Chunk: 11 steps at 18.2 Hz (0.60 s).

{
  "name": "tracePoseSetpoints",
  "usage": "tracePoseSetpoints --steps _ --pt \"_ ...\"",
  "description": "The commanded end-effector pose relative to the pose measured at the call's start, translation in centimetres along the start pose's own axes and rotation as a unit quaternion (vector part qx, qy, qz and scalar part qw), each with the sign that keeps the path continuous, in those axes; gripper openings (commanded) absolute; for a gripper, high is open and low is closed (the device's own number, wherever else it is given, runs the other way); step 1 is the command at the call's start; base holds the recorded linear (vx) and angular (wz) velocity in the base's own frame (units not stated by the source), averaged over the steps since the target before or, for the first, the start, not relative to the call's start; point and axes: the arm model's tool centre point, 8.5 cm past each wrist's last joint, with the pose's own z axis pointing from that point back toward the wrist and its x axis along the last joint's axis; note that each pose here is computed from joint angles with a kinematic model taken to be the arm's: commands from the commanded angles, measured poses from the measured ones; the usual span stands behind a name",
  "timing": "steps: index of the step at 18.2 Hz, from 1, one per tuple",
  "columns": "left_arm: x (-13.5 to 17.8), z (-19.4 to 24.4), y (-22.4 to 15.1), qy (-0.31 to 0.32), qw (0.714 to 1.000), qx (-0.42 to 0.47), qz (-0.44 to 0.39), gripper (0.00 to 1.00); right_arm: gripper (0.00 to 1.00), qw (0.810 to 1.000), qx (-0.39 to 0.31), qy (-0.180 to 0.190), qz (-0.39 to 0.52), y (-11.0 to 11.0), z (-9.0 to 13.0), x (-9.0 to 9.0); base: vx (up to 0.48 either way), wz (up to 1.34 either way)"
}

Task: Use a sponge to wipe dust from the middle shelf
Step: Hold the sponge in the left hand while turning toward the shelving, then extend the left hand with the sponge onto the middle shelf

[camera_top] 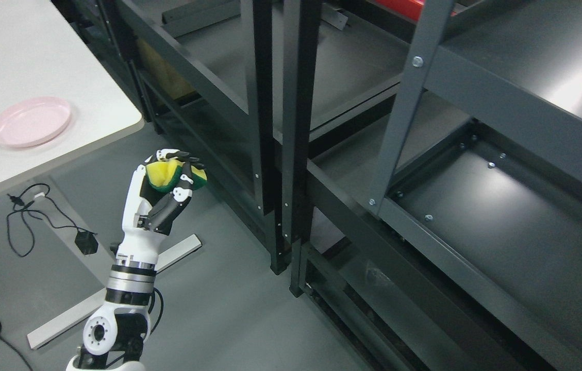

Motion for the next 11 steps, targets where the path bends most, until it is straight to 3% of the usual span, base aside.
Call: tracePoseSetpoints --steps 1,5,8,11 --pt "-1.7 0.1 -10.0 0.004 0.986 -0.164 -0.003 0.0 1.0 1.0 -0.008 -0.011 -0.001 -1.0 0.0 1.0 -0.06 -0.48" --pt "-2.5 1.7 -16.6 -0.012 0.956 -0.289 -0.044 0.0 1.0 1.0 -0.008 -0.011 -0.001 -1.0 0.0 1.0 -0.041 -0.41" --pt "-2.5 2.2 -21.7 -0.037 0.917 -0.385 -0.1 0.01 1.0 1.0 -0.008 -0.011 -0.001 -1.0 0.0 1.0 -0.029 -0.37" --pt "-1.1 1.6 -25.7 -0.106 0.867 -0.464 -0.148 0.01 1.0 1.0 -0.008 -0.011 0.0 -1.0 0.0 1.0 -0.03 -0.41"
